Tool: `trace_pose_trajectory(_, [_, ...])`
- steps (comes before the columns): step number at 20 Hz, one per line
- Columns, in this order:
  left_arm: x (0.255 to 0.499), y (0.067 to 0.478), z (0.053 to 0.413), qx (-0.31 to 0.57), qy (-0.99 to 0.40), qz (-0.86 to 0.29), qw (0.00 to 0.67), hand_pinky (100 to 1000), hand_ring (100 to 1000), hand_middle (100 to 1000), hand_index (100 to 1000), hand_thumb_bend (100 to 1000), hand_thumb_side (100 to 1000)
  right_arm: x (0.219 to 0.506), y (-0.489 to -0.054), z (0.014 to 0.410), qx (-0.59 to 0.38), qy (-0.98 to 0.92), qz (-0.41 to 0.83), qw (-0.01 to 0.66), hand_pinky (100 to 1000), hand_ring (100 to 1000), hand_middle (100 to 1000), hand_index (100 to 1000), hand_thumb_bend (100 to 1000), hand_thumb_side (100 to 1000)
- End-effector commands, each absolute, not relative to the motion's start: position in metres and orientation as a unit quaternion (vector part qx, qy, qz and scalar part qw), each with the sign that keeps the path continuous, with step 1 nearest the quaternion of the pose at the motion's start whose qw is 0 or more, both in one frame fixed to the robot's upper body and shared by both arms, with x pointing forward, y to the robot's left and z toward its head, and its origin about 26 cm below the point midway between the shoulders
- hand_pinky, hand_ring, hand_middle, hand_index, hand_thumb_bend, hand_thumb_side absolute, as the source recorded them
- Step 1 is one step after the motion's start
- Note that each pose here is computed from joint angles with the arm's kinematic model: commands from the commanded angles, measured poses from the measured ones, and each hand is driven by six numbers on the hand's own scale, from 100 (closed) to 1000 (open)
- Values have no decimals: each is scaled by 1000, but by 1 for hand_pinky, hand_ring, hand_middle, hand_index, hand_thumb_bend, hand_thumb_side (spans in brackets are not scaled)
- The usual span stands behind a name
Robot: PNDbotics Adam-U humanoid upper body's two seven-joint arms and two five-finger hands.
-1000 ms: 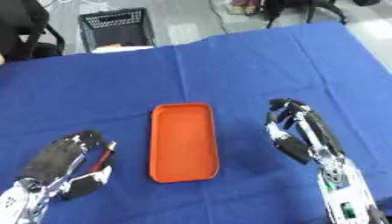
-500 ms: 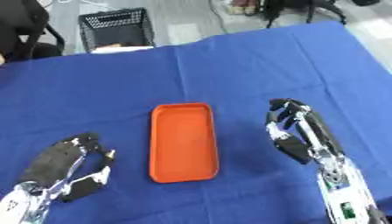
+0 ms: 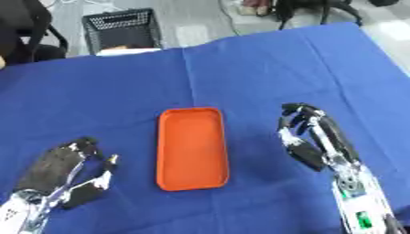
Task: Pick up objects on the table and place them in the box.
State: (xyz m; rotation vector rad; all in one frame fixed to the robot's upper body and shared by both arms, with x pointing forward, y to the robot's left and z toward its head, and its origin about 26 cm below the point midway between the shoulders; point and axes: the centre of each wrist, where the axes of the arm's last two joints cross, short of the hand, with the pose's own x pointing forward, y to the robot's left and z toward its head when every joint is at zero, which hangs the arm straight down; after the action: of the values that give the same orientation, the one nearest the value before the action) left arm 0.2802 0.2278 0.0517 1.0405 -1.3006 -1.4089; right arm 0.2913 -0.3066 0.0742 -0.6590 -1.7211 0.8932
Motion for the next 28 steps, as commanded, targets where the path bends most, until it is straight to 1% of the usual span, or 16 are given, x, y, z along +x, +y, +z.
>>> trace_pose_trajectory(1, [281, 227, 55, 418, -530, -580, 455, 825, 847, 840, 731, 212, 702, 293, -307, 81, -281, -722, 374, 510, 492, 592, 689, 845, 100, 688])
trace_pose_trajectory(2, [281, 227, 56, 413, -529, -586, 454, 838, 857, 850, 740, 263, 756, 293, -307, 81, -280, -722, 375, 510, 492, 592, 689, 845, 100, 688])
trace_pose_trajectory(5, [280, 226, 59, 404, -525, -605, 443, 839, 865, 859, 739, 321, 769, 293, -307, 81, -280, -722, 375, 510, 492, 592, 689, 845, 100, 688])
trace_pose_trajectory(8, [279, 225, 64, 406, -521, -615, 431, 842, 872, 864, 739, 345, 806, 294, -307, 81, -281, -722, 375, 510, 492, 592, 688, 845, 100, 687])
trace_pose_trajectory(11, [278, 225, 66, 404, -518, -622, 426, 845, 875, 867, 737, 360, 815, 293, -307, 81, -280, -721, 375, 510, 492, 592, 689, 845, 100, 689])
trace_pose_trajectory(13, [278, 225, 66, 404, -514, -626, 425, 843, 876, 868, 734, 361, 791, 293, -307, 81, -281, -721, 375, 510, 492, 592, 689, 845, 100, 688])
trace_pose_trajectory(16, [278, 225, 66, 407, -508, -629, 425, 838, 877, 868, 725, 352, 704, 293, -308, 81, -281, -721, 375, 510, 492, 592, 689, 845, 100, 689])
trace_pose_trajectory(17, [278, 225, 66, 411, -505, -629, 424, 828, 879, 869, 712, 367, 624, 293, -308, 80, -281, -721, 375, 511, 492, 592, 689, 845, 100, 689])
trace_pose_trajectory(20, [277, 227, 70, 440, -490, -632, 408, 810, 887, 873, 684, 432, 535, 293, -308, 80, -280, -721, 375, 511, 492, 592, 689, 845, 100, 689])
trace_pose_trajectory(21, [277, 227, 70, 449, -485, -634, 402, 808, 887, 873, 680, 435, 516, 293, -308, 80, -280, -721, 375, 511, 492, 592, 689, 845, 100, 689])
trace_pose_trajectory(26, [276, 225, 66, 454, -476, -643, 392, 811, 885, 871, 676, 380, 481, 293, -308, 80, -280, -721, 375, 511, 492, 592, 689, 845, 100, 689])
trace_pose_trajectory(28, [277, 225, 65, 453, -477, -643, 392, 810, 882, 867, 666, 329, 429, 293, -308, 80, -281, -721, 374, 511, 492, 592, 688, 845, 100, 688])
